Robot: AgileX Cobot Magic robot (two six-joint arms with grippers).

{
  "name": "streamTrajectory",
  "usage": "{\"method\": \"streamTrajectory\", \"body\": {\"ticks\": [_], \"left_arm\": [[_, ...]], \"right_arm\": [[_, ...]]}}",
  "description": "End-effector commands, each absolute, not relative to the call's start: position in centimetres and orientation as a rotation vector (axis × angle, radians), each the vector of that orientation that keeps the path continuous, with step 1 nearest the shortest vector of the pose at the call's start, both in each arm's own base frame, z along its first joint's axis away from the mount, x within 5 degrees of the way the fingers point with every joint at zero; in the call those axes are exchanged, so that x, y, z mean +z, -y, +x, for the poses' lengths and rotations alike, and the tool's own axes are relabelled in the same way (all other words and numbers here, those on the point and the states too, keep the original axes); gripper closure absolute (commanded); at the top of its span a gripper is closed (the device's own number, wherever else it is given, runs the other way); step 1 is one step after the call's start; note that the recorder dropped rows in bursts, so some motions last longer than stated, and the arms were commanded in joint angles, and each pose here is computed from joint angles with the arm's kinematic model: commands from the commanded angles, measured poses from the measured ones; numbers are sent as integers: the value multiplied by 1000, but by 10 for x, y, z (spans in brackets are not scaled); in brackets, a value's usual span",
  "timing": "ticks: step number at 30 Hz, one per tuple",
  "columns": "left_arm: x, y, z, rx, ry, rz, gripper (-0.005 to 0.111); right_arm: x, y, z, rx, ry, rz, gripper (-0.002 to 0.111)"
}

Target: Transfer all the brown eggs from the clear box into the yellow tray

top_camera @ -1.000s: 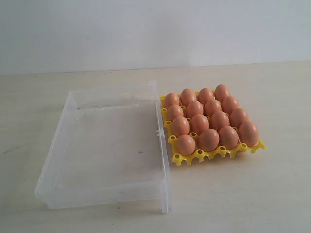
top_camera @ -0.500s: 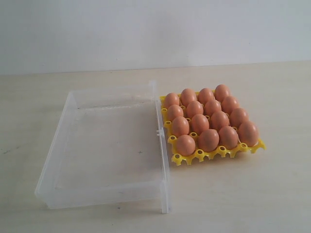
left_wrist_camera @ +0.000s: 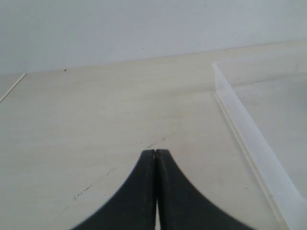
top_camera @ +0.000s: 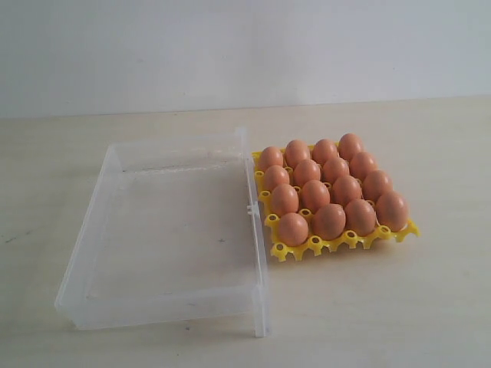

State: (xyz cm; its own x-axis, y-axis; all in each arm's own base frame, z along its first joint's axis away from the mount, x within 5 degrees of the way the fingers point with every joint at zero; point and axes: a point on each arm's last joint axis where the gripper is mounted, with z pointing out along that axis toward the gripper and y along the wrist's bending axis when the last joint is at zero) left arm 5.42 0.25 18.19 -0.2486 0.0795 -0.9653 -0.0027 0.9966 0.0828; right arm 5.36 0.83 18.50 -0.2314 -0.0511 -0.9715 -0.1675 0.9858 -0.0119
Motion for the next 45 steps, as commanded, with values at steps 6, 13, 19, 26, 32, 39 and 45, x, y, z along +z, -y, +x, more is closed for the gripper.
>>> {"method": "streamTrajectory", "body": {"ticks": [6,13,19,26,32,39,45], "left_arm": [[185,-2,54,72,-1800,49,107],[185,-2,54,72,-1800,49,107],[185,-2,54,72,-1800,49,107],[185,-2,54,72,-1800,49,107],[185,-2,54,72,-1800,49,107],[185,-2,54,72,-1800,49,107],[185,-2,54,72,-1800,49,107]], "right_arm": [[185,-7,54,93,-1790,-142,108],[185,-6,54,73,-1792,-114,108],[185,-5,54,67,-1792,-100,108],[185,-2,54,32,-1794,-49,108],[185,0,54,9,-1795,-15,108],[185,2,54,-21,-1795,23,108],[185,2,54,-21,-1795,23,108]]}}
